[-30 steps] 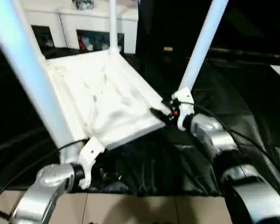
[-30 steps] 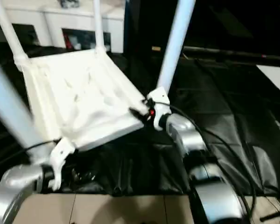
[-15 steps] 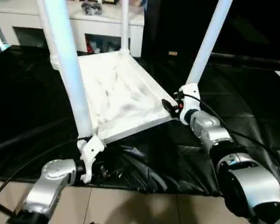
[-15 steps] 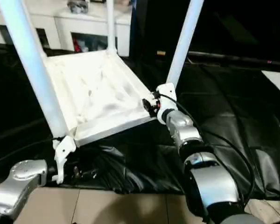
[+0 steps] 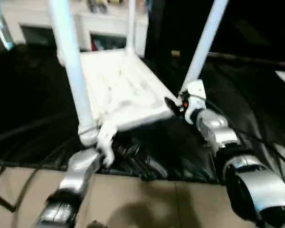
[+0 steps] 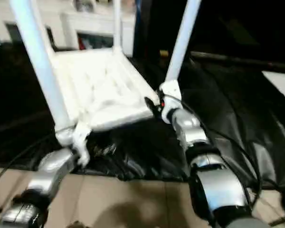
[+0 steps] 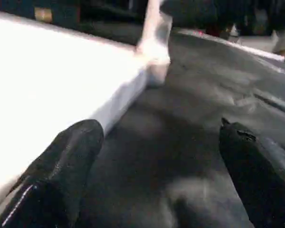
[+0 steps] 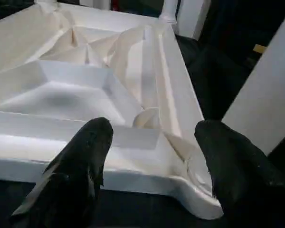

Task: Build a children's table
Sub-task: Rotate leg to tighten

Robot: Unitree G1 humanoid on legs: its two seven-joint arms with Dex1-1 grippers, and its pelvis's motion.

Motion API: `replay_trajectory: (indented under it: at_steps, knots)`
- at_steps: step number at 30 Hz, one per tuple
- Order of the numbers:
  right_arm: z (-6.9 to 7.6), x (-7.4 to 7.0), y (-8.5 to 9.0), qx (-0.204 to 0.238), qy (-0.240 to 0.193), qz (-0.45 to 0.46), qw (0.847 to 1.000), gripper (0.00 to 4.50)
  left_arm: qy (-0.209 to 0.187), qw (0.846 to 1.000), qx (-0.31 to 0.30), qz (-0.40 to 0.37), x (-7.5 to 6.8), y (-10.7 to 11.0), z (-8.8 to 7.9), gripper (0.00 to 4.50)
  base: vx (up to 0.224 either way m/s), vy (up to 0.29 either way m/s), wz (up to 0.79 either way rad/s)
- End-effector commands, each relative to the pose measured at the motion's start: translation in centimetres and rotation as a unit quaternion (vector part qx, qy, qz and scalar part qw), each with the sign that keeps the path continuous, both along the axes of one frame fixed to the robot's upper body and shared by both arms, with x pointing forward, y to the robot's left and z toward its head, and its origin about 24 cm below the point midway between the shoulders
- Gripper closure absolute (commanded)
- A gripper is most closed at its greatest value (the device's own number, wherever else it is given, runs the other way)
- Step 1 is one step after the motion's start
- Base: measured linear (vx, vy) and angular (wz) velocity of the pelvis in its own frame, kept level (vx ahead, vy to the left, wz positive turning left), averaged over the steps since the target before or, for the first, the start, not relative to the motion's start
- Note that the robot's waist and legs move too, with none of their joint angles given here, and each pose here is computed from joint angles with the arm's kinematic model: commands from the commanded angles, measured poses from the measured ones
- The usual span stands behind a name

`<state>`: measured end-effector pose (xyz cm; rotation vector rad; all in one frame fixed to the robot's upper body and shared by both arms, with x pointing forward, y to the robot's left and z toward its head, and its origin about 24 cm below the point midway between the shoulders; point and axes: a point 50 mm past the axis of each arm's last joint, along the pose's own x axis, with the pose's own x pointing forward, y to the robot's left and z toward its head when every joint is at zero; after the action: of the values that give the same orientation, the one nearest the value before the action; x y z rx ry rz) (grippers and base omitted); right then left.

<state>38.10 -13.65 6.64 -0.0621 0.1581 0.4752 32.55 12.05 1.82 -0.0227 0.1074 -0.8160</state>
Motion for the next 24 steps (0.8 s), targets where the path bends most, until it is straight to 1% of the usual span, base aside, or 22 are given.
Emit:
replay_trajectory:
  at_steps: [1, 2, 3, 5, 7, 9, 11, 13, 14, 15, 16, 17, 18, 19, 21, 22, 23, 24]
  knots:
    - [0.3, -0.1, -0.9, -0.001, -0.014, -0.004, 1.000, 1.25, 0.000, 0.999, 0.042, 0.020, 0.7, -1.0, -0.2, 0.05, 0.000, 0.000, 0.00]
    - [0.2, -0.1, -1.0, 0.000, -0.014, -0.005, 1.000, 1.25, 0.002, 0.998, 0.052, 0.024, 0.8, -1.1, -0.3, 0.05, 0.000, 0.000, 0.00]
    - [0.1, -0.3, -1.1, 0.004, -0.015, -0.005, 1.000, 1.25, 0.023, 0.994, 0.094, 0.047, 1.0, -1.9, -1.1, 0.05, 0.000, 0.000, 0.00]
    - [0.0, -0.5, -1.1, 0.007, -0.018, -0.007, 1.000, 1.25, 0.016, 0.991, 0.126, 0.044, 0.9, -2.5, -1.5, 0.05, -0.010, 0.029, -0.10]
    - [-0.2, -0.8, -1.1, 0.011, -0.023, -0.003, 1.000, 1.25, 0.032, 0.989, 0.138, 0.049, 1.0, -2.3, -1.9, 0.05, -0.020, 0.073, -0.18]
    - [-0.2, -1.1, -1.2, 0.022, -0.026, -0.005, 0.999, 1.25, 0.050, 0.987, 0.135, 0.071, 1.1, -2.0, -2.1, 0.05, -0.013, 0.066, -0.18]
    - [-0.2, -1.2, -1.2, 0.027, -0.029, -0.004, 0.999, 1.25, 0.056, 0.985, 0.140, 0.081, 1.2, -1.9, -2.2, 0.05, -0.006, 0.029, -0.09]
    - [-0.3, -1.7, -1.2, 0.033, -0.034, 0.005, 0.999, 1.25, 0.062, 0.984, 0.138, 0.090, 0.9, -1.7, -2.6, 0.05, 0.000, 0.000, 0.00]
    - [-0.4, -1.9, -1.1, 0.033, -0.035, 0.007, 0.999, 1.25, -0.002, 0.992, 0.102, 0.076, 1.8, -1.5, 0.6, 0.05, 0.000, 0.000, 0.00]
    - [-0.4, -1.9, -1.1, 0.033, -0.035, 0.007, 0.999, 1.25, -0.002, 0.992, 0.102, 0.076, 1.8, -1.5, 0.6, 0.05, -0.053, -0.001, -0.16]
    - [-0.4, -2.2, -1.2, 0.032, -0.038, 0.005, 0.999, 1.25, -0.099, 0.993, 0.059, 0.041, 0.7, -1.5, 7.2, 0.05, -0.053, -0.001, -0.16]
    - [-0.2, -2.3, -1.4, 0.032, -0.042, 0.002, 0.999, 1.25, -0.120, 0.991, 0.050, 0.028, 0.0, -1.8, 8.8, 0.05, -0.003, -0.076, -0.04]
    - [-0.2, -2.3, -1.4, 0.032, -0.042, 0.002, 0.999, 1.25, -0.120, 0.991, 0.050, 0.028, 0.0, -1.8, 8.8, 0.05, 0.059, -0.146, 0.12]
    - [0.1, -2.5, -1.6, 0.034, -0.049, 0.003, 0.998, 1.25, -0.121, 0.991, 0.042, 0.028, -0.2, -2.1, 9.1, 0.05, 0.059, -0.146, 0.12]
    - [0.7, -2.7, -1.8, 0.028, -0.060, 0.008, 0.998, 1.25, -0.126, 0.991, 0.035, 0.029, -0.1, -2.4, 9.3, 0.05, 0.071, -0.091, -0.03]
    - [1.0, -3.0, -2.1, 0.026, -0.065, 0.013, 0.997, 1.25, -0.140, 0.990, 0.007, 0.018, -0.4, -2.9, 9.9, 0.05, 0.086, -0.063, -0.09]
    - [1.0, -3.0, -2.2, 0.026, -0.066, 0.014, 0.997, 1.25, -0.142, 0.990, 0.001, 0.016, -0.4, -3.0, 10.0, 0.05, 0.000, 0.000, 0.00]
    - [1.1, -3.3, -2.4, 0.027, -0.066, 0.014, 0.997, 1.25, -0.144, 0.989, -0.021, 0.010, -0.6, -3.2, 10.4, 0.05, 0.000, 0.000, 0.00]
